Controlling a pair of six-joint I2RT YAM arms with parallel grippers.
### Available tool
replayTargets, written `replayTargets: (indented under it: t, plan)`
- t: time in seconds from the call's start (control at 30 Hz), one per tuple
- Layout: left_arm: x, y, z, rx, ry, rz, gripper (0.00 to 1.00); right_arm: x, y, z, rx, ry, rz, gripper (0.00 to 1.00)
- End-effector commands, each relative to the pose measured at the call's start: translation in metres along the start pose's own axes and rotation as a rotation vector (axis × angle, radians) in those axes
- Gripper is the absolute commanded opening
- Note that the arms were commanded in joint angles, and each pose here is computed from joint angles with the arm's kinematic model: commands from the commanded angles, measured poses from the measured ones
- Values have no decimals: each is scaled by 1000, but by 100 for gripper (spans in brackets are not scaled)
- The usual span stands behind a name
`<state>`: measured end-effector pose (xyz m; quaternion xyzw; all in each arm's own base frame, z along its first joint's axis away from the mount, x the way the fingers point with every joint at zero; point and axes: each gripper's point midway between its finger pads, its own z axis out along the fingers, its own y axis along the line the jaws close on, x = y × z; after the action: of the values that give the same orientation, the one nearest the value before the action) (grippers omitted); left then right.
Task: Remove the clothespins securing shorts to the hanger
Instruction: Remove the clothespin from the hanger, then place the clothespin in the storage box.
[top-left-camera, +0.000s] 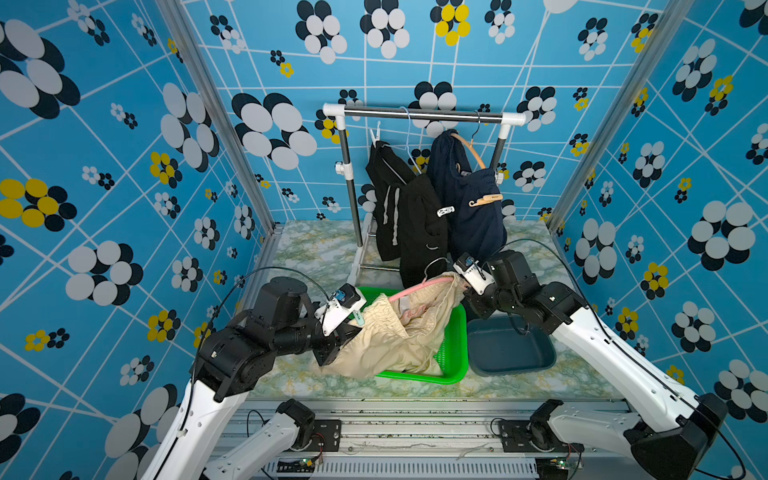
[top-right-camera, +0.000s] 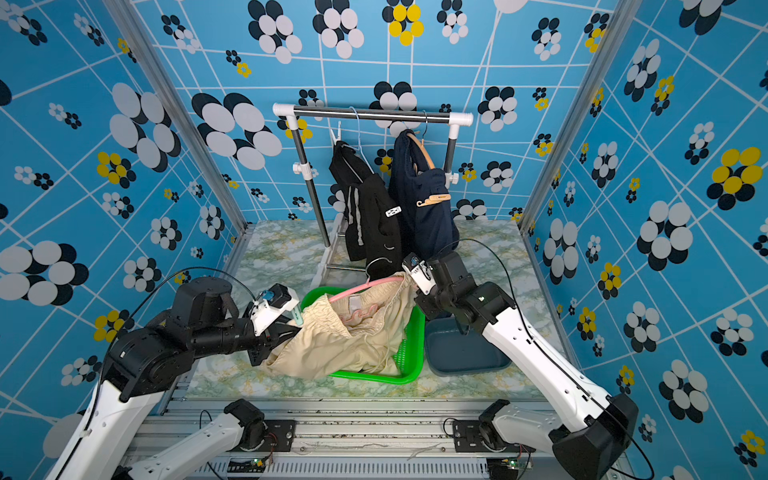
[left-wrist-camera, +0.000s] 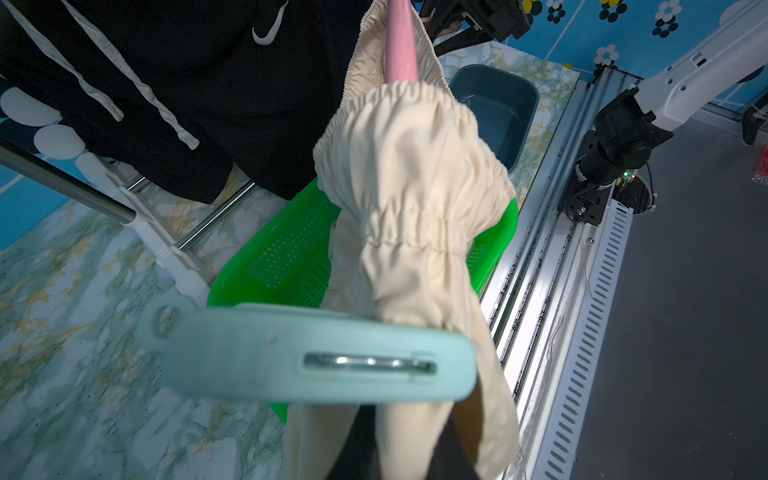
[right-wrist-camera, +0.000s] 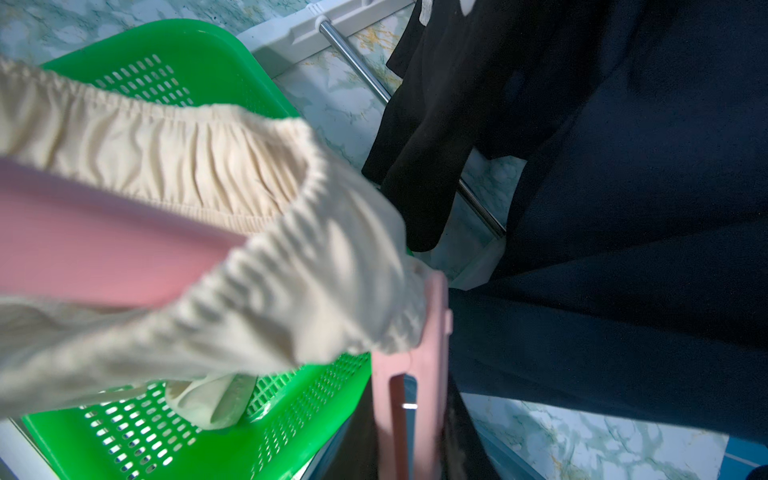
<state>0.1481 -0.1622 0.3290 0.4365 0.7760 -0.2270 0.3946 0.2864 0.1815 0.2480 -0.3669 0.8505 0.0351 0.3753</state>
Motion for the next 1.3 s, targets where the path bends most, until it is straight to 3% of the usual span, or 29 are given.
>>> replayTargets:
  t: [0.0,0.33,0.63,0.77,0.9,1.1,1.27]
  plan:
    - [-27,-2,-10,2,-108,25,0,-3,1,-6,-5,-39,24,0]
    - [-32,9,-13,-76,-161,34,0,12,-6,-14,49,-25,86,0]
    - [-25,9,-15,-80,-130,26,0,26,-14,-22,105,4,129,0]
    - [-23,3,-19,-64,-137,37,0,43,-27,-27,199,41,247,0]
    - [-18,-5,-22,-40,-135,53,0,82,-40,-29,327,103,457,0]
    - [-2,-8,-18,-13,-47,18,0,137,-21,-12,335,180,733,0]
    - [7,-8,-14,-9,-15,7,0,182,-14,3,377,251,865,0]
